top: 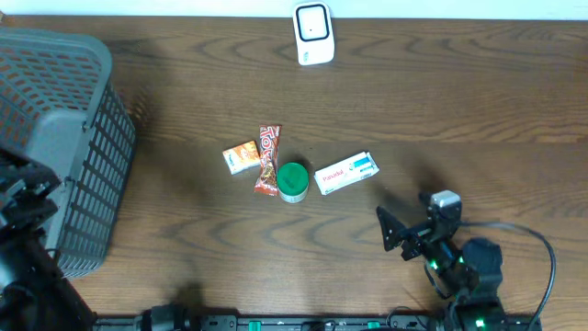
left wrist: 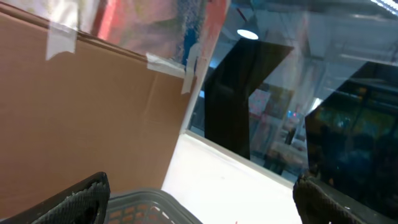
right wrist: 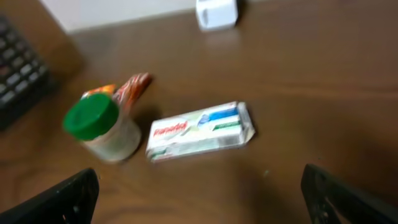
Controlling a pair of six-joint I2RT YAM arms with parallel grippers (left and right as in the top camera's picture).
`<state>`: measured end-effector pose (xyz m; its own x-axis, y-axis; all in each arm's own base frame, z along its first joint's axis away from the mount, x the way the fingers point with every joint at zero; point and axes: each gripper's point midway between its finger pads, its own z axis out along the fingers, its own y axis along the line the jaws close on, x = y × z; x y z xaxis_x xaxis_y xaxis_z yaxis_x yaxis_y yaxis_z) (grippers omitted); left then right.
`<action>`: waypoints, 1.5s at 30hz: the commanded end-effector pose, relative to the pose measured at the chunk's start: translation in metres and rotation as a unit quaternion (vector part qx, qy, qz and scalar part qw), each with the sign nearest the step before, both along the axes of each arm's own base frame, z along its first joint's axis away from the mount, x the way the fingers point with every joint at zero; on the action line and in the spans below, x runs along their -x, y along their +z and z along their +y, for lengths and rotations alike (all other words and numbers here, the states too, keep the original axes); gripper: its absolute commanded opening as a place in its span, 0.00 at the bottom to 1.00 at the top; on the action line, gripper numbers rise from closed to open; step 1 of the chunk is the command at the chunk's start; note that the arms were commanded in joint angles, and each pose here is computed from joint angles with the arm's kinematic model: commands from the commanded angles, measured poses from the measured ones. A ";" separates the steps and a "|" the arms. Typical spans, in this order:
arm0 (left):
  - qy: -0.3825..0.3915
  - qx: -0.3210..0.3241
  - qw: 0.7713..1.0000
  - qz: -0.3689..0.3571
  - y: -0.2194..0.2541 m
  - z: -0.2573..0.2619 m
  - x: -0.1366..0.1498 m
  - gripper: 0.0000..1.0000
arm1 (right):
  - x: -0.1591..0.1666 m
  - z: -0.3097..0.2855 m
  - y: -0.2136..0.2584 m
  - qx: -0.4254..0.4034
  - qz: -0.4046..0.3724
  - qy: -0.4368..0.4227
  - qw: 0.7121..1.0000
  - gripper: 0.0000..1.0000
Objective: Scan the item barcode
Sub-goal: 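Retract the left arm to the basket side and move right arm forward, then grasp the Panadol box on the table with the right gripper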
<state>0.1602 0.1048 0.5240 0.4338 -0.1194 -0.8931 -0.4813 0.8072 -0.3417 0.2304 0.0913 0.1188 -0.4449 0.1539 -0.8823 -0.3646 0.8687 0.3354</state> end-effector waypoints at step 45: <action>0.007 0.022 1.000 -0.003 -0.008 0.005 -0.003 0.95 | -0.188 0.055 -0.075 0.173 0.289 0.043 0.941 0.01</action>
<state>0.1634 0.1068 0.5184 0.4367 -0.1491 -0.8872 -0.4793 0.7960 -0.3697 0.4142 0.1464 0.0555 -0.8473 -0.1699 -0.5032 -0.3044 0.9317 0.1979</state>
